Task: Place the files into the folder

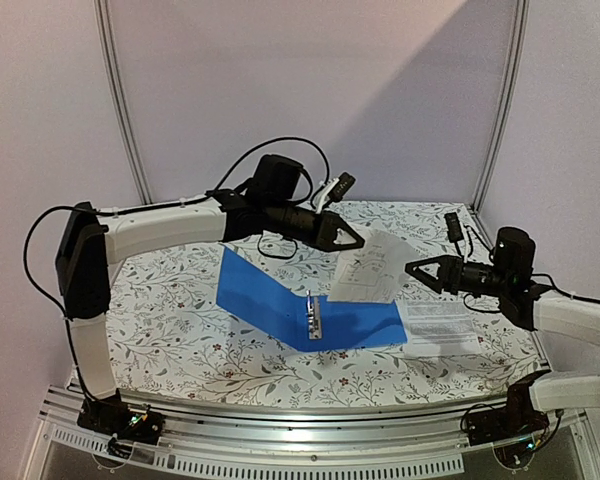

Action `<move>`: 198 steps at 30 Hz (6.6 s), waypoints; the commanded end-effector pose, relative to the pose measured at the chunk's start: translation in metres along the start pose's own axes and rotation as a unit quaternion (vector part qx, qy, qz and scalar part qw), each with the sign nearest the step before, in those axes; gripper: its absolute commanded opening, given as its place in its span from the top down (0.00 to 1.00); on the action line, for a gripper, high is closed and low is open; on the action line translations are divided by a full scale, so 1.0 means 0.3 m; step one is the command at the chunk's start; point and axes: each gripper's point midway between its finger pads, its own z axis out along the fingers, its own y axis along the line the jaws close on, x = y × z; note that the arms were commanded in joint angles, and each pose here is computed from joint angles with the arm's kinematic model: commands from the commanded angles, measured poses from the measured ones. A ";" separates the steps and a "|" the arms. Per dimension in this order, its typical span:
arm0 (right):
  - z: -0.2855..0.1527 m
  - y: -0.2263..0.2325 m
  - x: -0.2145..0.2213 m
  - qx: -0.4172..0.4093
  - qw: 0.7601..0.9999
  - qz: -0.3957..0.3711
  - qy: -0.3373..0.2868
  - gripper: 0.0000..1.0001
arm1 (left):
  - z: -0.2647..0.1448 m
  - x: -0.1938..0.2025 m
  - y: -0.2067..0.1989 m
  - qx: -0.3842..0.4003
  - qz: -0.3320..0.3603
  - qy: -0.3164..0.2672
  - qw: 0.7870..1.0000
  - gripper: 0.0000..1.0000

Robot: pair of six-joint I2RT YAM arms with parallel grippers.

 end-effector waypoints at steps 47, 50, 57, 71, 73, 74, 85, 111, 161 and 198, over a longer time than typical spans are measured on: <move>0.110 -0.152 0.094 0.054 0.984 0.136 0.102 1.00 | -0.283 0.011 0.417 -0.260 -0.084 -0.018 0.962 0.52; 0.100 -0.202 0.183 0.087 0.967 0.191 0.146 1.00 | -0.357 -0.003 0.488 -0.303 -0.088 -0.019 0.949 0.50; 0.043 -0.282 0.409 0.147 0.917 0.282 0.240 1.00 | -0.377 -0.004 0.578 -0.321 -0.108 -0.007 0.941 0.51; 0.110 -0.323 0.475 0.140 0.912 0.260 0.285 1.00 | -0.438 0.089 0.641 -0.349 -0.100 -0.015 0.932 0.51; 0.124 -0.318 0.479 0.136 0.915 0.245 0.289 1.00 | -0.440 0.096 0.646 -0.349 -0.102 -0.014 0.932 0.51; 0.130 -0.315 0.483 0.132 0.916 0.242 0.290 1.00 | -0.442 0.097 0.647 -0.348 -0.103 -0.015 0.932 0.51; 0.152 -0.312 0.472 0.126 0.921 0.234 0.285 1.00 | -0.450 0.100 0.655 -0.346 -0.107 -0.018 0.932 0.51; 0.240 -0.358 0.409 0.125 0.920 0.265 0.260 1.00 | -0.429 0.126 0.666 -0.334 -0.120 -0.010 0.935 0.51; 0.255 -0.394 0.423 0.135 0.917 0.257 0.274 0.93 | -0.395 0.168 0.681 -0.318 -0.136 0.007 0.938 0.50; 0.202 -0.364 0.374 0.238 0.889 0.203 0.335 0.35 | -0.395 0.165 0.676 -0.317 -0.134 0.010 0.939 0.50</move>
